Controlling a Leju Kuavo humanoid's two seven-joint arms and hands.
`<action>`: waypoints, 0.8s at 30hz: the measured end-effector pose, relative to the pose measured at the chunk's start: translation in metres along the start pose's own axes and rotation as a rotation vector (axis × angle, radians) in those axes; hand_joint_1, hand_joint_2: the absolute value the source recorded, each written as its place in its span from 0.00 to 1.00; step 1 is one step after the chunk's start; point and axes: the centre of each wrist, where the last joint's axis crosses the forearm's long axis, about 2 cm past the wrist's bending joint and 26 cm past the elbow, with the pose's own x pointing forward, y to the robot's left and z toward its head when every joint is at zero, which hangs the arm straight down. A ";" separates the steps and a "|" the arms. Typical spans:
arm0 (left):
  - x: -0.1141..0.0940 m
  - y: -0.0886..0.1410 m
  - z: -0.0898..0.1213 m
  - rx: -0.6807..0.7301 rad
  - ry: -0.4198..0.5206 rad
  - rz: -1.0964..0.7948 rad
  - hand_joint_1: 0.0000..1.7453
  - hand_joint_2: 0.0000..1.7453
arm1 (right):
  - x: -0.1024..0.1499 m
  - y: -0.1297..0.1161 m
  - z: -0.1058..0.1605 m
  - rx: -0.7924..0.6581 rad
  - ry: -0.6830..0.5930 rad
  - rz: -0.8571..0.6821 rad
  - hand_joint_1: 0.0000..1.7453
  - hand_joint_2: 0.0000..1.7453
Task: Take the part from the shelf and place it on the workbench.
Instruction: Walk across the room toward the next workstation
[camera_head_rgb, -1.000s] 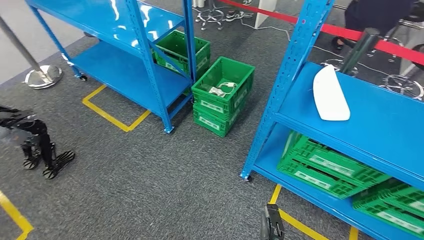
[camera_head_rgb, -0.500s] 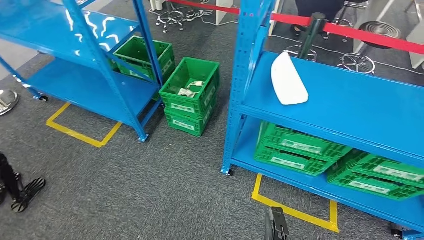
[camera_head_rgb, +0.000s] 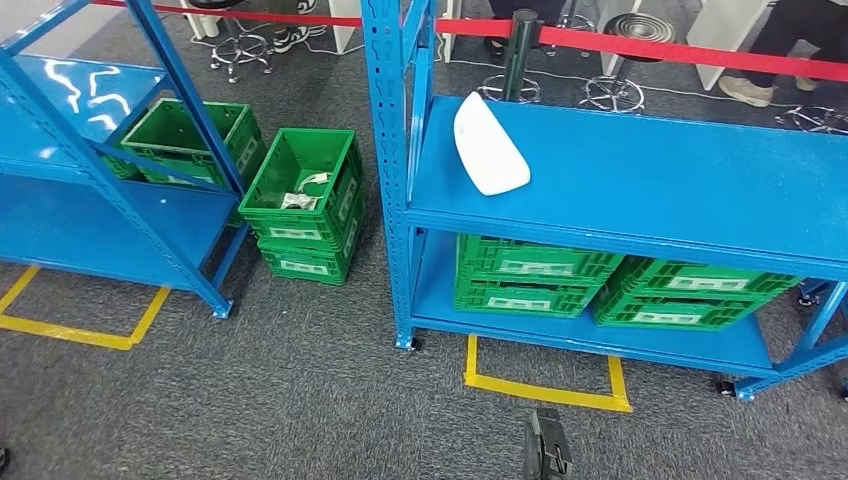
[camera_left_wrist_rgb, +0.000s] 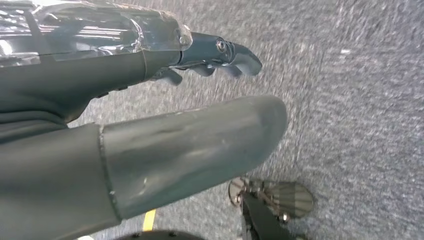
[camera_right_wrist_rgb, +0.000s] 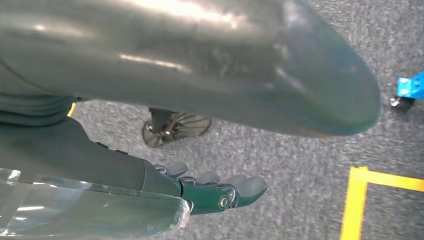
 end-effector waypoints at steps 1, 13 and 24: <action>0.000 0.000 0.000 -0.001 0.000 0.000 0.00 0.00 | 0.000 0.000 0.000 0.000 0.000 0.000 0.00 0.00; 0.002 -0.003 0.000 -0.008 -0.002 0.002 0.00 0.00 | -0.001 -0.002 -0.001 -0.008 0.002 0.000 0.00 0.00; 0.001 -0.004 0.000 -0.009 0.004 0.001 0.00 0.00 | -0.001 -0.003 -0.001 -0.009 0.000 0.000 0.00 0.00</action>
